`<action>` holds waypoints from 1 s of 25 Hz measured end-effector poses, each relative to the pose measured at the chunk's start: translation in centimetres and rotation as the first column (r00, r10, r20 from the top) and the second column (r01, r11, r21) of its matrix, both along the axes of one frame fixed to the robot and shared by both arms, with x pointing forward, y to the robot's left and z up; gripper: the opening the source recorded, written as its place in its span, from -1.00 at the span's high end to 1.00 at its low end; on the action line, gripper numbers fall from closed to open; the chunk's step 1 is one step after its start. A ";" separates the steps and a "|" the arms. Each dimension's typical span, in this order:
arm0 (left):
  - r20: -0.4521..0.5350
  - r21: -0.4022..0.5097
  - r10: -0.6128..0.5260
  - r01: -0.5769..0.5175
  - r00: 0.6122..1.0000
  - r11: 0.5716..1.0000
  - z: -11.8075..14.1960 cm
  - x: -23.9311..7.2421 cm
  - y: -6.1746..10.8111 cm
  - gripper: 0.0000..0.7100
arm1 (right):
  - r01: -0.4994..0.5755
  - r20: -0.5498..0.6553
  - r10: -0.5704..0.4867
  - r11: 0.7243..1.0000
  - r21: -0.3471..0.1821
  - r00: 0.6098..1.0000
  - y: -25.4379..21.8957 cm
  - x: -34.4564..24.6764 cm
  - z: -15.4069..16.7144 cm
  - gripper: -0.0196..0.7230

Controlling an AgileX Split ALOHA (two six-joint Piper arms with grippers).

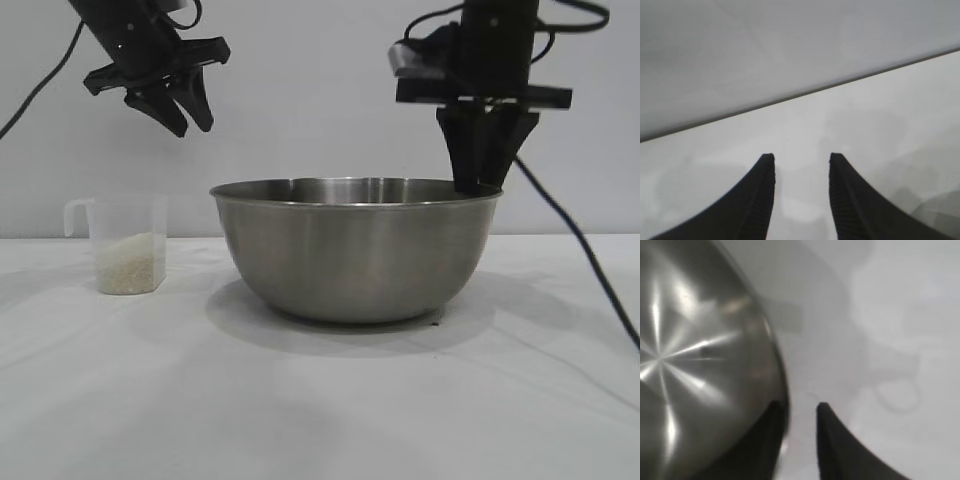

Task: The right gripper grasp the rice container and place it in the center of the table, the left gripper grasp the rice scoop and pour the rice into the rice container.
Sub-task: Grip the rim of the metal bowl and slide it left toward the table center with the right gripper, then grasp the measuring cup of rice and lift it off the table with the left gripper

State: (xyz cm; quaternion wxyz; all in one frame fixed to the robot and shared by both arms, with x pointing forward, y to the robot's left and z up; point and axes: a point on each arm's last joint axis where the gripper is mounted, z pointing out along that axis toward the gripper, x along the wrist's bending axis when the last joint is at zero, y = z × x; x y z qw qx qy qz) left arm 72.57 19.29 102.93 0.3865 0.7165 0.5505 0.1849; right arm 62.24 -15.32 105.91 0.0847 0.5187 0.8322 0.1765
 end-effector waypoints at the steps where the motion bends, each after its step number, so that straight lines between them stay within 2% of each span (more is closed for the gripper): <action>1: 0.002 -0.001 -0.001 0.001 1.000 1.000 0.2 -0.1 0.0 0.37 | 0.000 0.056 -0.002 1.000 0.027 0.998 -0.1 -1.4 0.6 -0.25; 3: 0.005 -0.001 -0.003 0.003 1.000 1.000 0.5 -0.2 0.0 0.37 | -0.017 0.187 0.005 0.998 0.061 0.982 -0.6 -4.9 1.0 -0.22; 6: 0.008 -0.002 -0.003 0.003 1.000 1.000 0.7 -0.2 0.0 0.37 | -0.091 0.392 0.044 0.991 0.101 0.919 -1.7 -12.3 1.2 -0.22; 10: 0.014 0.009 -0.021 0.021 1.000 1.000 1.7 -0.7 0.1 0.37 | -0.095 0.436 0.016 0.982 0.161 0.900 -4.8 -20.0 0.7 -0.22; 13: 0.034 0.016 -0.048 0.048 0.998 0.999 2.2 -1.5 0.1 0.37 | -0.109 0.517 -0.017 0.971 0.213 0.856 -7.3 -25.1 2.2 -0.22; 16: 0.099 0.007 -0.052 0.051 0.994 0.999 2.8 -3.2 0.3 0.37 | -0.108 0.541 -0.046 0.962 0.250 0.840 -9.8 -30.1 2.7 -0.22; 19: 0.198 0.009 -0.021 0.020 0.980 1.000 2.9 -5.8 0.8 0.37 | -0.045 0.556 -0.146 0.948 0.315 0.819 -12.5 -34.5 2.3 -0.22; 20: 0.229 0.034 -0.021 0.013 0.973 0.999 2.6 -6.8 0.8 0.37 | -0.021 0.565 -0.187 0.940 0.341 0.804 -13.4 -35.8 2.1 -0.22; 21: 0.272 0.065 -0.029 0.011 0.962 0.998 2.9 -7.7 0.7 0.37 | 0.009 0.552 -0.217 0.935 0.355 0.805 -14.0 -36.8 1.6 -0.11; 22: 0.286 0.097 -0.046 0.019 0.957 0.995 2.7 -8.8 0.6 0.37 | 0.031 0.540 -0.242 0.929 0.370 0.806 -14.7 -37.9 1.1 -0.10; 24: 0.308 0.168 -0.106 0.055 0.946 0.984 2.3 -10.7 -0.1 0.37 | 0.066 0.505 -0.271 0.920 0.386 0.819 -15.5 -39.3 0.0 -0.10; 25: 0.308 0.206 -0.141 0.079 0.941 0.975 1.9 -11.5 -0.3 0.37 | 0.090 0.473 -0.274 0.923 0.375 0.838 -15.7 -39.7 -0.5 -0.10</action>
